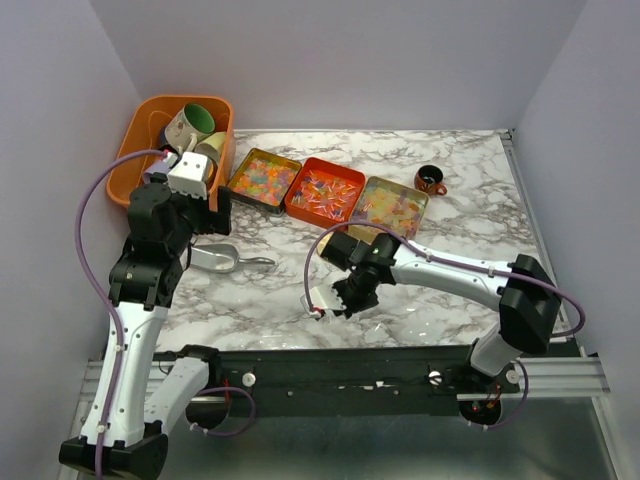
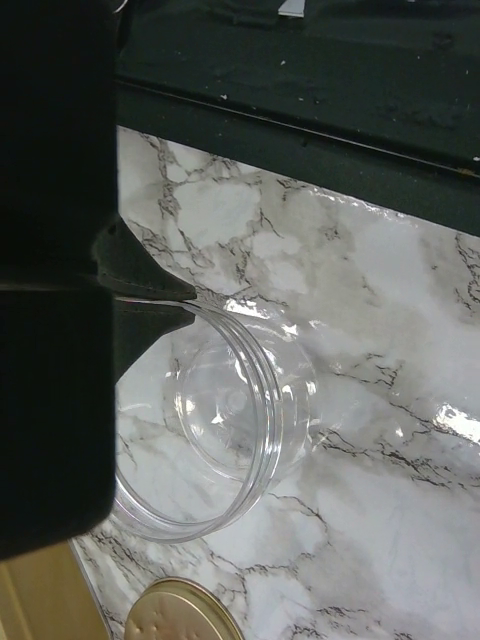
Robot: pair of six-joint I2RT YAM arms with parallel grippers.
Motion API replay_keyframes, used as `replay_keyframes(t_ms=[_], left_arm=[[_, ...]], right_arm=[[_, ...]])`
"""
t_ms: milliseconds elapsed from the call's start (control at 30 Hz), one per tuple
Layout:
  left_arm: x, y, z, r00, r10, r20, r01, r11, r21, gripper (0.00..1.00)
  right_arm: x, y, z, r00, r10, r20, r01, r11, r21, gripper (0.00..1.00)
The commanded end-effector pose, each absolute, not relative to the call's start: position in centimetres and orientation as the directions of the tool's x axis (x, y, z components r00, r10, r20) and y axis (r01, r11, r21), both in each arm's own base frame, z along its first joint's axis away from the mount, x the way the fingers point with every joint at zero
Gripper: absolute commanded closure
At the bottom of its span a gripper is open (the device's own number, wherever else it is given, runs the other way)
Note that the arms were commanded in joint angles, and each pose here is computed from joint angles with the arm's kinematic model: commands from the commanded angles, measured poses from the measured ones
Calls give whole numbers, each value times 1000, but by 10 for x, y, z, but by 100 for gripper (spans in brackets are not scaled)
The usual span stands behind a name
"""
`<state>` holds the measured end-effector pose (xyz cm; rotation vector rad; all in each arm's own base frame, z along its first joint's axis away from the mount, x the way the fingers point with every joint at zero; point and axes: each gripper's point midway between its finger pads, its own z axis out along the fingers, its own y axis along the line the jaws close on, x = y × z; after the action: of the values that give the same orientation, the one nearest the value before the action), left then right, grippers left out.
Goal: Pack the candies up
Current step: Place the bottle lid at the center of the board.
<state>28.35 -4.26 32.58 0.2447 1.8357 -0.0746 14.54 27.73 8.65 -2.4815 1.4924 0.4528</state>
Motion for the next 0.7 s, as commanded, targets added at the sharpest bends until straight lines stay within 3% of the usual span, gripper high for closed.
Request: replay_keyframes(t_ms=[0,100,133,233,433,467,667], left_arm=[[275,-46,311,-301,113,-947,232,972,42,1],[271,-50,300,-329,124,-936,260,965,36,1],[270,-51,294,-339,143,-930,276,960,47,1],[261,-64,282,-347,221,-911,395,916,72,1],[232,-77,249,-306,499,-811,663,723,194,1],[231,-73,244,-254,588,-768,709,653,265,1],[207,-34,187,-269,840,-470,859,430,276,7]], right_arm=[[151,283,73,452,-829,-329,-883,-468,-35,96],[151,283,71,450,-833,-322,-883,-468,-25,81],[150,283,73,448,-834,-321,-885,-465,-25,66],[156,289,102,418,-840,-347,-904,-422,-69,52],[174,299,194,316,-812,-491,-947,-298,-118,42],[175,299,204,271,-808,-522,-961,-255,-105,42],[207,282,230,47,-763,-644,-997,1,-75,42]])
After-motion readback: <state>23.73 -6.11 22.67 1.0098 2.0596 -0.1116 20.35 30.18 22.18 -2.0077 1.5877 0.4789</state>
